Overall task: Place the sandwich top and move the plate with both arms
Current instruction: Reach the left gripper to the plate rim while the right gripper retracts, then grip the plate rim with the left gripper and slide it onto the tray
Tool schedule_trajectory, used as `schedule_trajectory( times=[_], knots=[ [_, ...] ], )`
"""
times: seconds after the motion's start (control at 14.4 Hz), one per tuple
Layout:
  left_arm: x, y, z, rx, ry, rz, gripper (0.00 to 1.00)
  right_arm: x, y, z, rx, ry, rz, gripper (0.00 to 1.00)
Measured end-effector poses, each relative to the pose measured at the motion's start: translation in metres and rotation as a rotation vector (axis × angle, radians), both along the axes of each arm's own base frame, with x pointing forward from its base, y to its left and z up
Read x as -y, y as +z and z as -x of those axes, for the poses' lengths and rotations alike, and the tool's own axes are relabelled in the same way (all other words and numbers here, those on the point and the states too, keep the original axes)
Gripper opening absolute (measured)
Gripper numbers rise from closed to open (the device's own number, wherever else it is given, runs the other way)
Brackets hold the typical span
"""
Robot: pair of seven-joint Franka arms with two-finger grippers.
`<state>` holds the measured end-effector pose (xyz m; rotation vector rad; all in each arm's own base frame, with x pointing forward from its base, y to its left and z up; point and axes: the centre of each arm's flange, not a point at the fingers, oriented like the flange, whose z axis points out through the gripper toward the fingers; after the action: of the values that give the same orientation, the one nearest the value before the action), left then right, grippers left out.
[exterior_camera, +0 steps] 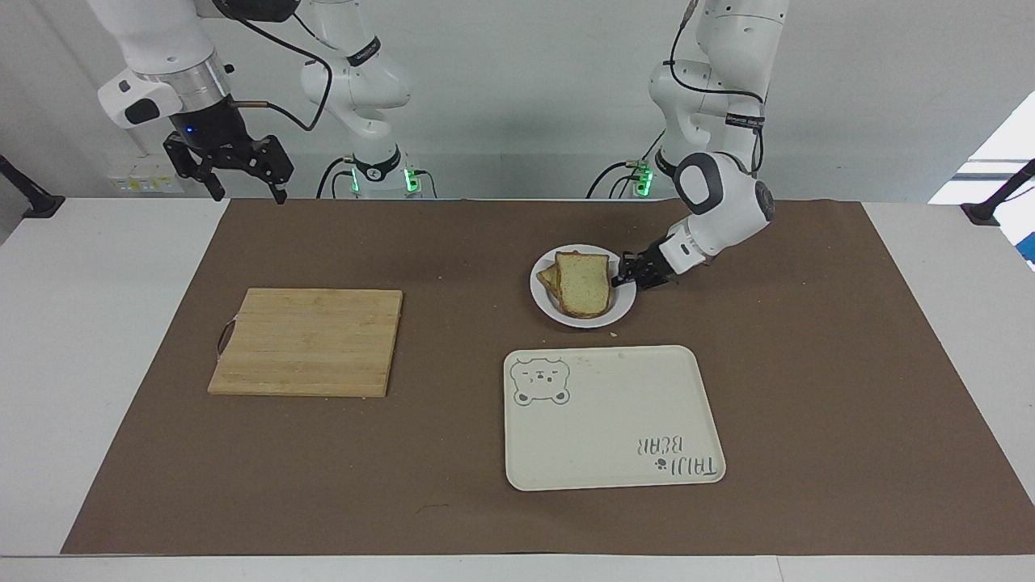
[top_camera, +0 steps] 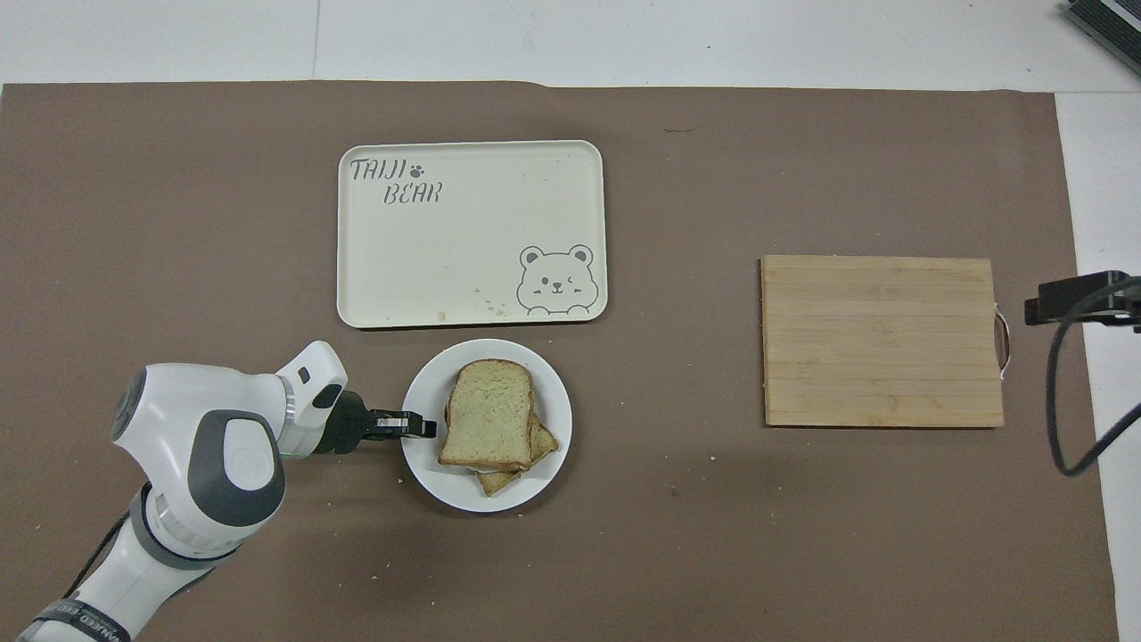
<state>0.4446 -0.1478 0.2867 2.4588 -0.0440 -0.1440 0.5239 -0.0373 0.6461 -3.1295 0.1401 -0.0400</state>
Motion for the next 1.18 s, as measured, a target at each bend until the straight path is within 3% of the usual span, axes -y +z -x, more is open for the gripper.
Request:
schedule_trajectory(
  times=[0.35,0.69,0.9,1.18],
  knots=[
    [-0.056,0.035,-0.052,-0.019,0.058,0.118,0.08,-0.004,0.003,0.004,-0.035,0.051,-0.001,1.0],
    [-0.086,0.051,-0.11,0.035,0.11,0.139,0.08,-0.008,-0.001,0.006,-0.043,0.059,-0.002,1.0],
    [-0.091,0.047,-0.15,0.051,0.135,0.139,0.08,-0.008,-0.002,0.008,-0.045,0.059,-0.003,1.0],
    [-0.071,0.024,-0.187,0.049,0.131,0.169,0.08,-0.008,-0.001,0.008,-0.041,0.059,-0.003,1.0]
  ],
)
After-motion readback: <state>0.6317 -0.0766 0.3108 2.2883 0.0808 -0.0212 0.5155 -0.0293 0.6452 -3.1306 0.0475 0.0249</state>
